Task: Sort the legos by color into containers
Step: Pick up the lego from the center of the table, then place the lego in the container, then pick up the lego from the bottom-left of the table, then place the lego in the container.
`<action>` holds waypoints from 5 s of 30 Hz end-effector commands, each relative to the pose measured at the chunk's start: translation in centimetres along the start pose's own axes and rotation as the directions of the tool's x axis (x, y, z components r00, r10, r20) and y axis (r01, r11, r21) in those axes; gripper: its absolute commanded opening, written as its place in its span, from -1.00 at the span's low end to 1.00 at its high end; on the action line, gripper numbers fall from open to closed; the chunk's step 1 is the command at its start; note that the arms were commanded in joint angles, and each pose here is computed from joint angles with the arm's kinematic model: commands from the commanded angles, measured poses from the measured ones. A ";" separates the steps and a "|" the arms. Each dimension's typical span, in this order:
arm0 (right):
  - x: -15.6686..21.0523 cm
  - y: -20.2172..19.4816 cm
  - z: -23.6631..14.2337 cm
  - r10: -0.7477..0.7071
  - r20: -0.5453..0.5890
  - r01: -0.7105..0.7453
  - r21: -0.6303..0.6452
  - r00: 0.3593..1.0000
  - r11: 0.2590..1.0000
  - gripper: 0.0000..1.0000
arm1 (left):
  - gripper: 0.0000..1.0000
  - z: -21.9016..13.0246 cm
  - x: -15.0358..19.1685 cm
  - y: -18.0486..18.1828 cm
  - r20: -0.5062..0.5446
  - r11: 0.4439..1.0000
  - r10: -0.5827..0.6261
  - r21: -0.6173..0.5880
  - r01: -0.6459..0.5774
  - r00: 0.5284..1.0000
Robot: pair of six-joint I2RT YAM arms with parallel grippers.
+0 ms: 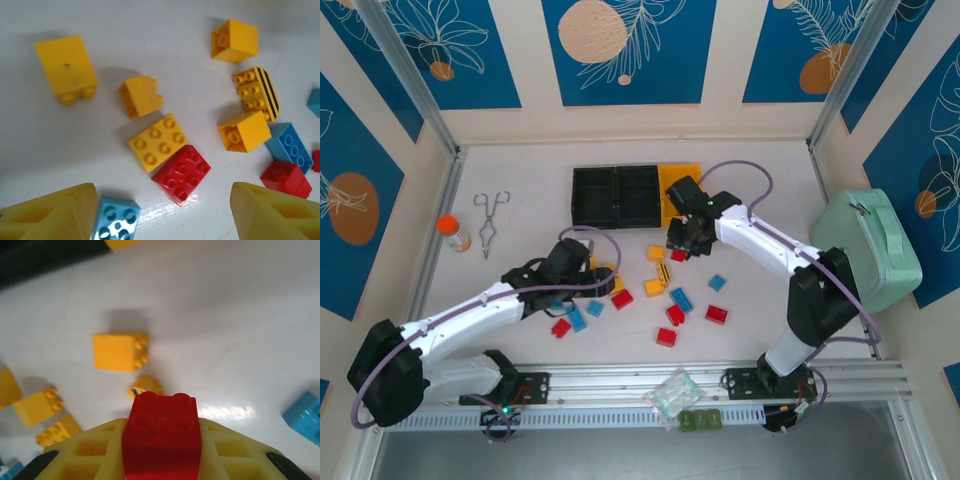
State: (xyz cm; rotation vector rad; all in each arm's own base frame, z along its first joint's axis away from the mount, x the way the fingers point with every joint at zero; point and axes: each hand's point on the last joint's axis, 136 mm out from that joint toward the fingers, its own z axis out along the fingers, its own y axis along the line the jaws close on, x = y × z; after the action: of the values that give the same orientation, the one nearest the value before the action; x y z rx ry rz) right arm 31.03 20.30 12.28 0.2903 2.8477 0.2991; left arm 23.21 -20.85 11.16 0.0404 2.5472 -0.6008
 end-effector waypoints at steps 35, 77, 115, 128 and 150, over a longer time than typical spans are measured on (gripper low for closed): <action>-12.1 9.2 9.4 -0.147 -0.008 0.147 0.042 0.989 0.988 -0.37 | 0.42 -1.9 0.2 6.5 0.026 0.972 -0.220 -0.081 0.222 0.975; 1.4 7.8 -3.7 -0.279 0.131 0.308 -0.377 0.951 0.874 -0.07 | 0.41 -2.8 2.1 11.0 -0.037 0.920 -0.189 -0.355 0.164 0.981; 8.4 3.0 -3.2 -0.253 0.101 0.272 -0.407 0.962 0.872 0.04 | -0.66 1.5 -1.2 9.7 -0.121 0.918 -0.057 -0.398 0.004 0.991; 6.8 -6.0 -3.9 0.054 0.128 -0.006 -0.348 0.990 0.938 0.05 | -0.67 6.2 -8.0 -2.5 -0.123 0.969 0.119 -0.203 -0.143 0.985; 8.5 -9.6 -2.4 0.188 0.092 -0.146 -0.347 0.978 0.927 0.05 | -0.69 17.8 -17.4 -16.5 -0.060 0.954 0.296 -0.036 -0.298 0.953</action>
State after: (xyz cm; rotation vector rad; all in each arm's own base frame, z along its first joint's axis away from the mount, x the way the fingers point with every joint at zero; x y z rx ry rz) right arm 21.19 12.49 10.76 0.4402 2.5774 0.7449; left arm 44.61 -41.02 13.45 0.3460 2.5157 -0.4457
